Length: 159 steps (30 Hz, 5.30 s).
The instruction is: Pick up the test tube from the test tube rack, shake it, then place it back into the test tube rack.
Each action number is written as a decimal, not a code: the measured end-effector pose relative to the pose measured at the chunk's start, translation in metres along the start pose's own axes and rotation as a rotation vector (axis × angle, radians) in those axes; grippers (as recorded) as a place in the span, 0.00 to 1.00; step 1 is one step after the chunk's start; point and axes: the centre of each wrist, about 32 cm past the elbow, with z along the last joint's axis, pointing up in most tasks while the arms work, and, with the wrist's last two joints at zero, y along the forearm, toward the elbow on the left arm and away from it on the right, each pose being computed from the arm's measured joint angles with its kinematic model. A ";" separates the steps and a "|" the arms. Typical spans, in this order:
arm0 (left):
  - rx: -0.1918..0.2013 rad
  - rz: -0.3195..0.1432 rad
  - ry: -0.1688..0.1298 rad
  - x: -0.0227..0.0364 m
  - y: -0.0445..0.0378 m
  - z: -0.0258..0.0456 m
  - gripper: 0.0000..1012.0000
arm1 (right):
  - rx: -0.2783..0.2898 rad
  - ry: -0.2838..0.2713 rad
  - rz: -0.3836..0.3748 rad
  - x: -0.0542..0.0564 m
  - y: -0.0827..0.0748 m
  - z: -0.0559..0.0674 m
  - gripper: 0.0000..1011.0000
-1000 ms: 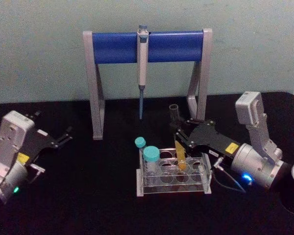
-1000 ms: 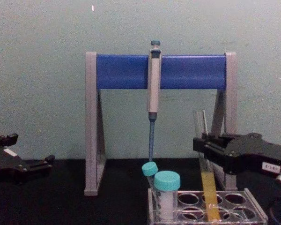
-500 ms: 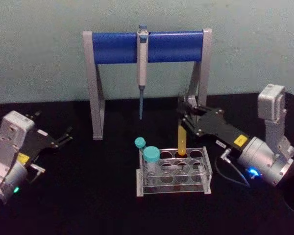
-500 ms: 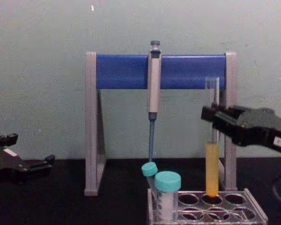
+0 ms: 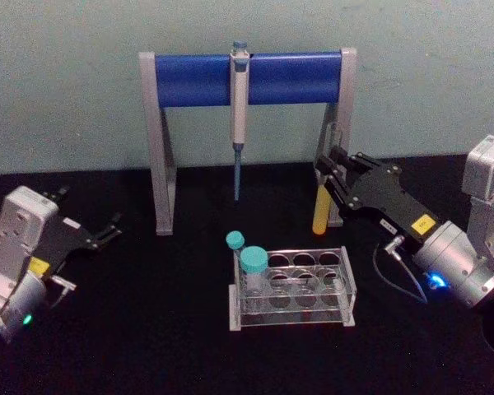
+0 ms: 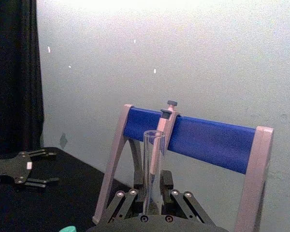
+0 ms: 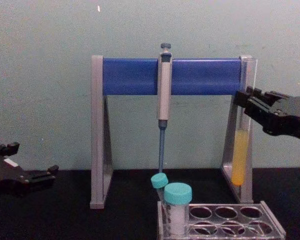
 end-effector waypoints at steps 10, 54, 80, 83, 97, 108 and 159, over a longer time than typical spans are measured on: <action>0.000 0.000 0.000 0.0000 0.0000 0.0000 0.99 | 0.004 -0.005 -0.013 0.000 0.001 -0.002 0.23; 0.000 0.000 0.000 0.0000 0.0000 0.0000 0.99 | -0.091 -0.090 0.053 0.016 -0.036 0.030 0.23; 0.000 0.000 0.000 0.0000 0.0000 0.0000 0.99 | 0.061 0.051 0.078 0.010 0.005 0.007 0.23; 0.000 0.000 0.000 0.0000 0.0000 0.0000 0.99 | 0.061 0.091 0.103 0.010 0.004 0.006 0.23; 0.000 0.000 0.000 0.0000 0.0000 0.0000 0.99 | -0.021 0.186 0.222 0.020 -0.018 0.019 0.23; 0.000 0.000 0.000 0.0000 0.0000 0.0000 0.99 | -0.112 0.070 0.154 0.027 -0.041 0.043 0.23; 0.000 0.000 0.000 0.0000 0.0000 0.0000 0.99 | -0.015 0.097 0.311 0.017 -0.016 0.037 0.23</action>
